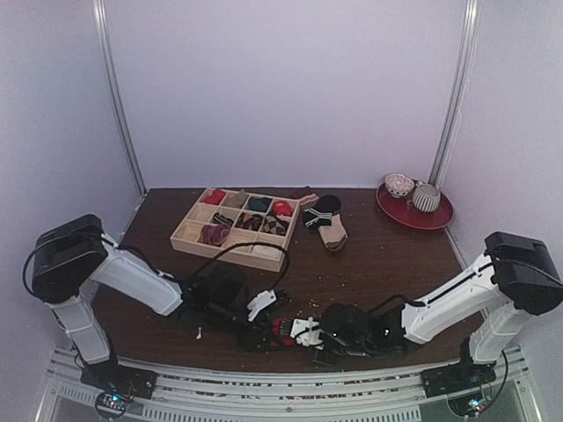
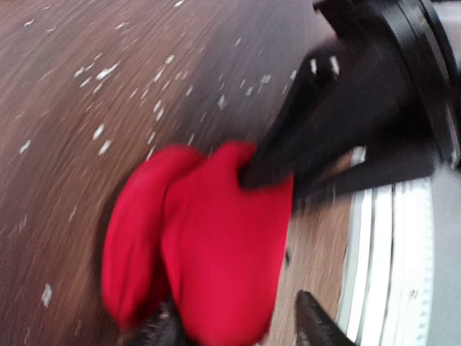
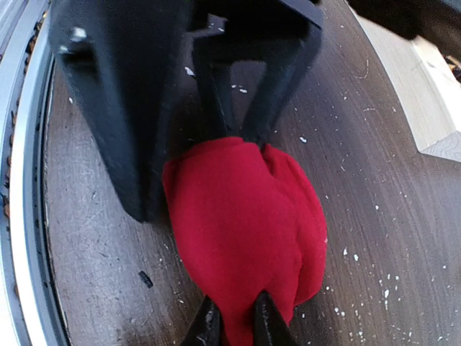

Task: Roll the socks
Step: Roll a pair of socks at the center of the board.

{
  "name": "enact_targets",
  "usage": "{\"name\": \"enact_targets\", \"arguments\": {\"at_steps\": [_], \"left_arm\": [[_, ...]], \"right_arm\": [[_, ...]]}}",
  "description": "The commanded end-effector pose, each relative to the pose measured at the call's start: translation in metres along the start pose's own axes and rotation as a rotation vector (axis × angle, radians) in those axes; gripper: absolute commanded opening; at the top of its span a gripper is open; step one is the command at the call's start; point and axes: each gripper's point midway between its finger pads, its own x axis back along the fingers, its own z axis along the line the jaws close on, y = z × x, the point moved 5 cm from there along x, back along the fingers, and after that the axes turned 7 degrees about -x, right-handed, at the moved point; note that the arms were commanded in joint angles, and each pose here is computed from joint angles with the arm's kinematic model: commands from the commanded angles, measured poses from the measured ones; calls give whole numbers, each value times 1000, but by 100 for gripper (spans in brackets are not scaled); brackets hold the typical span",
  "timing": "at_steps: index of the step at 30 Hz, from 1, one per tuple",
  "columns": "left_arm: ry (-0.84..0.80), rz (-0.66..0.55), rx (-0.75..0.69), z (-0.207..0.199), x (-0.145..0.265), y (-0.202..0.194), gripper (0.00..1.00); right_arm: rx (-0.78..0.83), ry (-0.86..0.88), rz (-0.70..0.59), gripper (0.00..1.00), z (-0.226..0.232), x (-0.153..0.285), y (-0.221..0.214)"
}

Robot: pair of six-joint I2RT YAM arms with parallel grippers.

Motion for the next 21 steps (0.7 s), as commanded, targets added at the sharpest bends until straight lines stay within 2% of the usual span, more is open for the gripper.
{"name": "enact_targets", "arguments": {"at_steps": [1,6,11,15,21], "left_arm": [[170,106,-61,3,31,-19,55],[236,-92,-202,-8,61,19,65],[247,-227,-313,-21,70,29,66],[211,-226,-335,-24,58,19,66],[160,-155,-354,-32,33,3,66]], "right_arm": [[-164,195,241,14,18,5,-44],[-274,313,359,13,24,5,-52],[-330,364,437,13,26,0,-45],[-342,386,494,13,26,-5,-43],[-351,384,566,13,25,-11,-50]]}}
